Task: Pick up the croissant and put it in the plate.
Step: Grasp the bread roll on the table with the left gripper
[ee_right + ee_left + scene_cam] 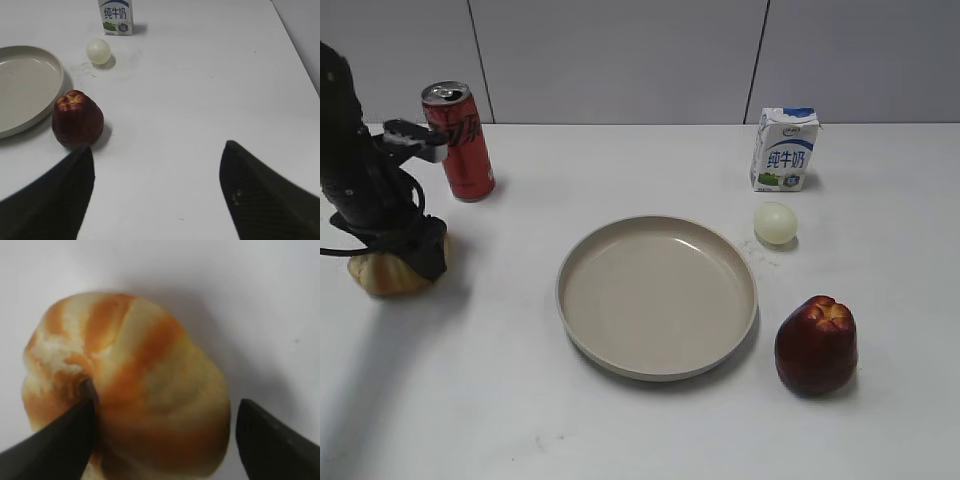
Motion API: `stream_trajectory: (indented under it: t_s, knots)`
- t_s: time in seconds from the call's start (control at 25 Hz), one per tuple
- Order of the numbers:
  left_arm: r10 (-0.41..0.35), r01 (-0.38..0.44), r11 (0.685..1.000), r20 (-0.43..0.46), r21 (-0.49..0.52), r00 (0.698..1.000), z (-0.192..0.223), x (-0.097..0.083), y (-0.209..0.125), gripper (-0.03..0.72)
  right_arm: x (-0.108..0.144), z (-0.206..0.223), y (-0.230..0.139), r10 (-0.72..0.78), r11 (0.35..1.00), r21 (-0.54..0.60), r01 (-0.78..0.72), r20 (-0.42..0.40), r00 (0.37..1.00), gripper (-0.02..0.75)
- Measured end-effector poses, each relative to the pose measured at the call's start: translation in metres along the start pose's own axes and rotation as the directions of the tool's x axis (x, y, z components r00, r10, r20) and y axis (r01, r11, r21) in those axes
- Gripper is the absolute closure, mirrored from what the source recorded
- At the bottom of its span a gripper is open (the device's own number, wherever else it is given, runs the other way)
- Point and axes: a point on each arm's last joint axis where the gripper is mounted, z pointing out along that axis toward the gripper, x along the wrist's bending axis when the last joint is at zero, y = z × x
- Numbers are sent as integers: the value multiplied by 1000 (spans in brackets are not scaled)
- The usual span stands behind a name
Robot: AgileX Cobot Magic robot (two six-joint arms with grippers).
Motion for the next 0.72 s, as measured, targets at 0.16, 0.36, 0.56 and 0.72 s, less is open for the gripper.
stream_trajectory:
  t_s: [0.16,0.36,0.56,0.72]
  knots:
    - [-5,4,1000,12,31,1000,15,3,2,51,0,0,0,0,1000,0,0,0,1000,150]
    - [9,-9,999,-2,39,1000,15,7,2,347,0,0,0,0,1000,0,0,0,1000,150]
    - [14,-14,1000,-2,19,1000,3,3,4,426,0,0,0,1,1000,0,-1,0,1000,150]
    - [110,-111,994,-15,-19,994,-26,-27,16,438,0,0,0,0,1000,0,0,0,1000,150]
